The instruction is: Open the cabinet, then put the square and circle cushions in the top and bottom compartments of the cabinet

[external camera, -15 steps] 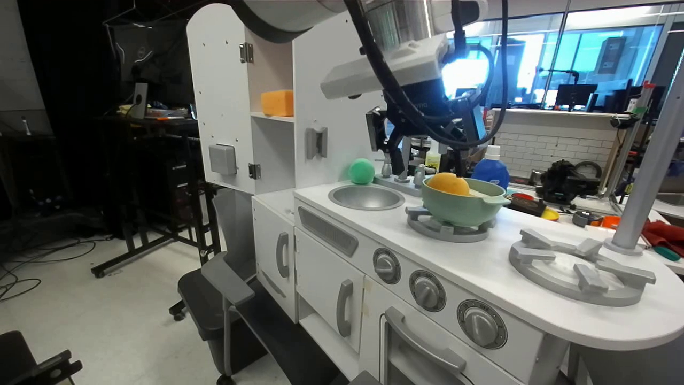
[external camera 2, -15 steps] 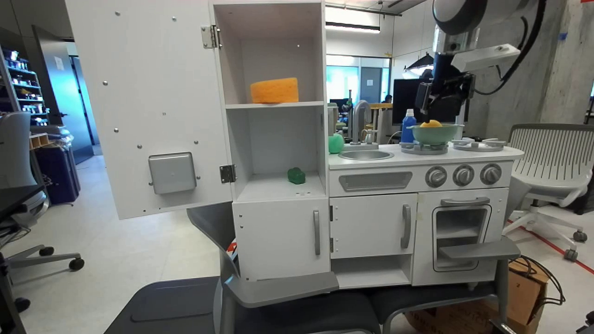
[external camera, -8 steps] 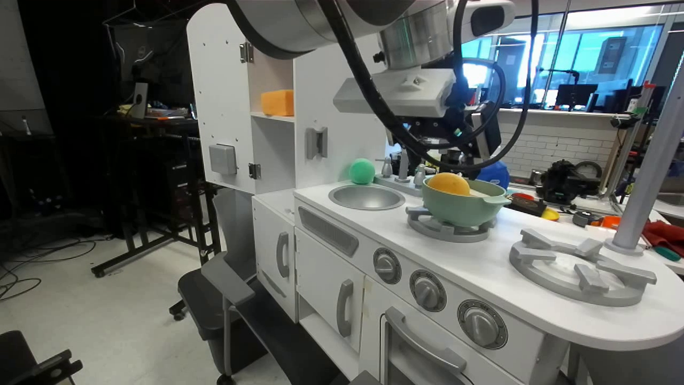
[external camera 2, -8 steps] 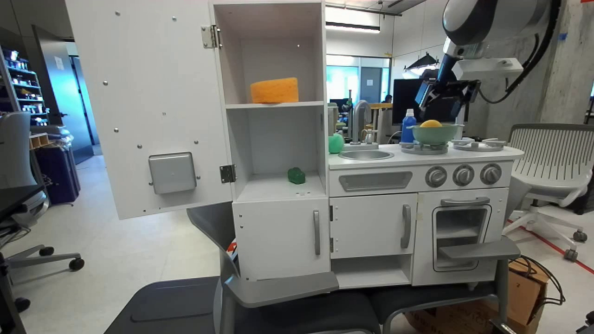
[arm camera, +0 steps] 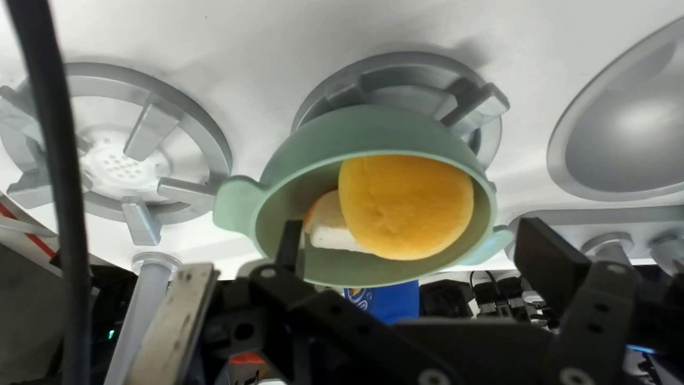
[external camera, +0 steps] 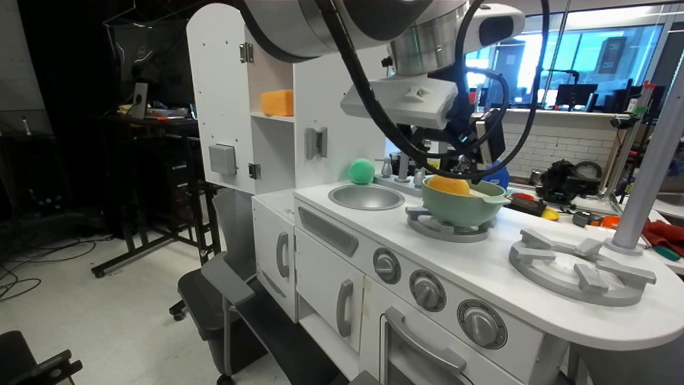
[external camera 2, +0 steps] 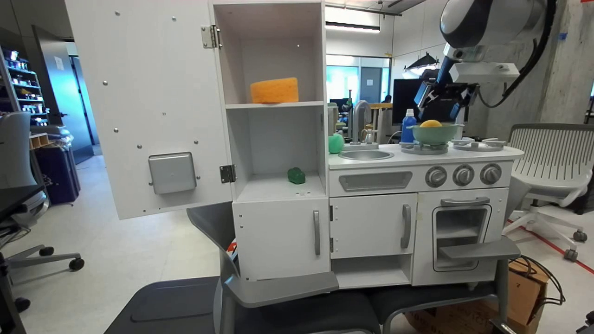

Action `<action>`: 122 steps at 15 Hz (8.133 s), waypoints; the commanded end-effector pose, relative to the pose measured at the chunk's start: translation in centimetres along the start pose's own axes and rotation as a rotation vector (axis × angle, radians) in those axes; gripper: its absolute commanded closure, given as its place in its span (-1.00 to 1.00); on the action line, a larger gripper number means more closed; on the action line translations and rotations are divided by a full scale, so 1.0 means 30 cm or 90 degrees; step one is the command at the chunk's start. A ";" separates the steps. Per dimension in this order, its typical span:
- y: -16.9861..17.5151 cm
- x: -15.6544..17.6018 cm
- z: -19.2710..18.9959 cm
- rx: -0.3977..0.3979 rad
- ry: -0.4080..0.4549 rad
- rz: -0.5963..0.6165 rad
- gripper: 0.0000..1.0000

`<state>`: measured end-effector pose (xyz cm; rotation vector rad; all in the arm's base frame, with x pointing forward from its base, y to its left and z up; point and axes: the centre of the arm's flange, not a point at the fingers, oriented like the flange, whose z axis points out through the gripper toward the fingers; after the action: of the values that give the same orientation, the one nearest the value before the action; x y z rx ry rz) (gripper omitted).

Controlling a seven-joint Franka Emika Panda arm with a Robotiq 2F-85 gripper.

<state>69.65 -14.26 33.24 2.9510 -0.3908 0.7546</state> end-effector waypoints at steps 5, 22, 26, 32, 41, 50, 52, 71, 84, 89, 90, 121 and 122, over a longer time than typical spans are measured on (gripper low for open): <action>0.043 0.107 0.064 0.010 0.011 0.010 -1.00; -0.011 0.158 0.089 0.079 -0.116 -0.034 -1.00; 0.030 0.170 0.071 0.081 -0.186 -0.026 -1.00; 0.090 0.184 0.043 0.071 -0.233 -0.018 -1.00; 0.072 0.236 0.073 0.066 -0.230 -0.031 -1.00; 0.042 0.239 0.167 0.075 -0.252 -0.042 -0.47; 0.038 0.244 0.163 0.076 -0.258 -0.042 -0.16; -0.190 0.341 -0.112 0.158 -0.191 -0.196 0.90; -0.873 0.016 -0.434 0.333 -0.350 -0.594 0.90; -0.997 -0.159 -0.599 0.355 -0.450 -0.727 0.90; -1.069 -0.185 -0.626 0.349 -0.470 -0.753 0.90; -1.759 -0.543 0.093 -0.421 -0.115 -0.708 0.90; -1.739 -0.523 0.126 -0.436 -0.094 -0.698 0.90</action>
<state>67.61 39.52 23.42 2.1168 0.8437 0.0693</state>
